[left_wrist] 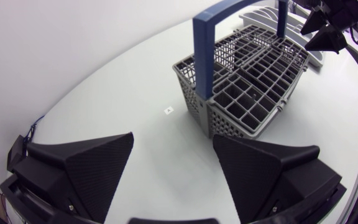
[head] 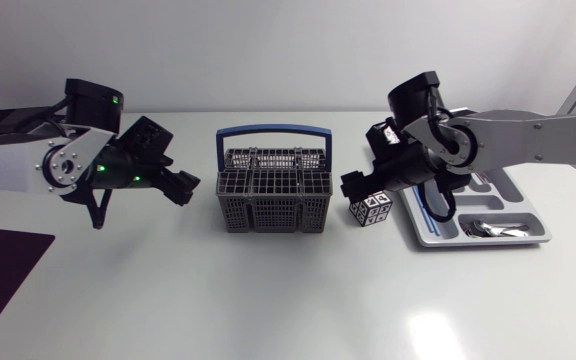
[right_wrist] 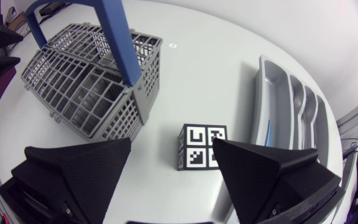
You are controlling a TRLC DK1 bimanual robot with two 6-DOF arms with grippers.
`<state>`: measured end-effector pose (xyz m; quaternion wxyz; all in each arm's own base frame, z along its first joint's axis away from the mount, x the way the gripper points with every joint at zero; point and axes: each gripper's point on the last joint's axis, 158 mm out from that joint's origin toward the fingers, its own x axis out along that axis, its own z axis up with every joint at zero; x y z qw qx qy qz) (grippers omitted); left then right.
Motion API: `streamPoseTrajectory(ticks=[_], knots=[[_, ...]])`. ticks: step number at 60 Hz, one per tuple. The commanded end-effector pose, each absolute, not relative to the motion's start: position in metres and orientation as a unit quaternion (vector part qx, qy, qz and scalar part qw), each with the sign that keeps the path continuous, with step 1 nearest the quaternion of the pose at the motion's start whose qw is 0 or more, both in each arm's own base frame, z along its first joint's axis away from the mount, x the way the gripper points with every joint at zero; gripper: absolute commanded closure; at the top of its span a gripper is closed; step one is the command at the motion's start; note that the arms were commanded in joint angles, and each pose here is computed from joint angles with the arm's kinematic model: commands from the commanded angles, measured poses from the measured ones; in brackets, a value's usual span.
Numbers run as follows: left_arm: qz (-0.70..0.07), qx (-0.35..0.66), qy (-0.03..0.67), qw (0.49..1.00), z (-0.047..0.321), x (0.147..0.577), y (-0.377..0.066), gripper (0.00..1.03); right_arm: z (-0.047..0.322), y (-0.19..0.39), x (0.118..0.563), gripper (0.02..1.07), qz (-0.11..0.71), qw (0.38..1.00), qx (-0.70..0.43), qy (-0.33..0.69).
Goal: Transfer all utensils from the basket to the drawer tray.
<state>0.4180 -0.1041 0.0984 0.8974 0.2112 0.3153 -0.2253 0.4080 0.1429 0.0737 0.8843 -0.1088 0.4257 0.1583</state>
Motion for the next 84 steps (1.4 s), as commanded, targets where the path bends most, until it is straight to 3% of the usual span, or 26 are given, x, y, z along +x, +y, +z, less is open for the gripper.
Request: streamPoseTrajectory(ticks=[1, 23, 37, 51, 59, 74, 84], knots=[[-0.224, 0.211, 0.315, 0.898, 0.102, 0.404, -0.095, 0.06, 0.078, 0.129, 0.403, 0.07, 0.149, 0.888, -0.116, 0.419], [-0.187, 0.195, 0.234, 0.934, 0.173, 0.370, -0.076, 0.05, 0.146, 0.064, 0.389, 0.07, 0.093, 0.931, -0.128, 0.329], [-0.171, 0.174, 0.253, 0.936, 0.171, 0.359, -0.064, 0.05, 0.160, 0.023, 0.375, 0.07, 0.057, 0.941, -0.149, 0.299], [-0.129, 0.146, 0.205, 0.959, 0.201, 0.345, -0.049, 0.05, 0.185, -0.005, 0.360, 0.07, 0.009, 0.960, -0.133, 0.248], [-0.129, 0.151, 0.189, 0.962, 0.205, 0.335, -0.049, 0.05, 0.173, -0.008, 0.353, 0.07, 0.006, 0.957, -0.137, 0.255], [-0.121, 0.154, 0.122, 0.973, 0.213, 0.305, -0.048, 0.05, 0.212, -0.025, 0.319, 0.07, -0.044, 0.984, -0.141, 0.104], [-0.112, 0.150, 0.103, 0.977, 0.208, 0.290, -0.044, 0.05, 0.208, -0.026, 0.302, 0.07, -0.051, 0.984, -0.155, 0.076]])
